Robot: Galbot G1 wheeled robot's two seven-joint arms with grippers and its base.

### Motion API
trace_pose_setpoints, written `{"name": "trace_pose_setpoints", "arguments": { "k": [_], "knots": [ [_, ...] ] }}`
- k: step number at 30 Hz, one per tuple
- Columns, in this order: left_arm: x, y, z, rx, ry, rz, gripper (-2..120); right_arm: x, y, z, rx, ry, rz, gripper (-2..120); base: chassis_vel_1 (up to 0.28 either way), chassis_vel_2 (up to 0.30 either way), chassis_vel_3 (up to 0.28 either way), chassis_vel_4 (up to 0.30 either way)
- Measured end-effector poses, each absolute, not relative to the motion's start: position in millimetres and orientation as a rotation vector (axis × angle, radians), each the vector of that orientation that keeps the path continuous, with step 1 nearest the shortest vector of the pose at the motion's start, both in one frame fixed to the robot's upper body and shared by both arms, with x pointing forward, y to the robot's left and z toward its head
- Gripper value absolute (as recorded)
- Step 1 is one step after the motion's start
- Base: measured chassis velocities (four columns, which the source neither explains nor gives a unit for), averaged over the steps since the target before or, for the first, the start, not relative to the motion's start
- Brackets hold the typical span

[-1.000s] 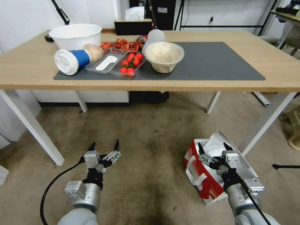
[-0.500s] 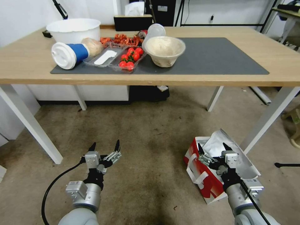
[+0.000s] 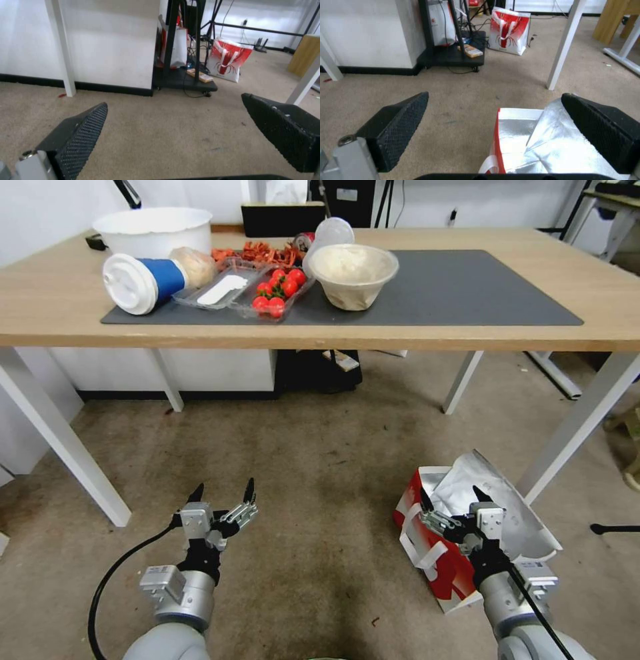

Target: Pick up the food delivery bag from the floor and place it on the table.

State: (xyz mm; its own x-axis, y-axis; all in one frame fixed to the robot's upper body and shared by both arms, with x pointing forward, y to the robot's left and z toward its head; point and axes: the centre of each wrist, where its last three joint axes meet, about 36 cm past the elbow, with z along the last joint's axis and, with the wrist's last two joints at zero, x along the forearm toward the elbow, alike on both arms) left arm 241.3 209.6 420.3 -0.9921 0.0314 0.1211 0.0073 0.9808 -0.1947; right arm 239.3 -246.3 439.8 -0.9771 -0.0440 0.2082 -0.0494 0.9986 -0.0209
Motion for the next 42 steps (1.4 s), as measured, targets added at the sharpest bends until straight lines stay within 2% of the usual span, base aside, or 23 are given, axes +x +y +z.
{"name": "trace_pose_setpoints", "arguments": {
  "k": [42],
  "knots": [
    [243.1, 209.4, 411.4, -0.021, -2.995, 0.304, 100, 241.7, -248.5, 432.3, 0.068, -2.917, 0.040, 100, 0.000, 0.000, 0.000, 0.000]
  ]
}}
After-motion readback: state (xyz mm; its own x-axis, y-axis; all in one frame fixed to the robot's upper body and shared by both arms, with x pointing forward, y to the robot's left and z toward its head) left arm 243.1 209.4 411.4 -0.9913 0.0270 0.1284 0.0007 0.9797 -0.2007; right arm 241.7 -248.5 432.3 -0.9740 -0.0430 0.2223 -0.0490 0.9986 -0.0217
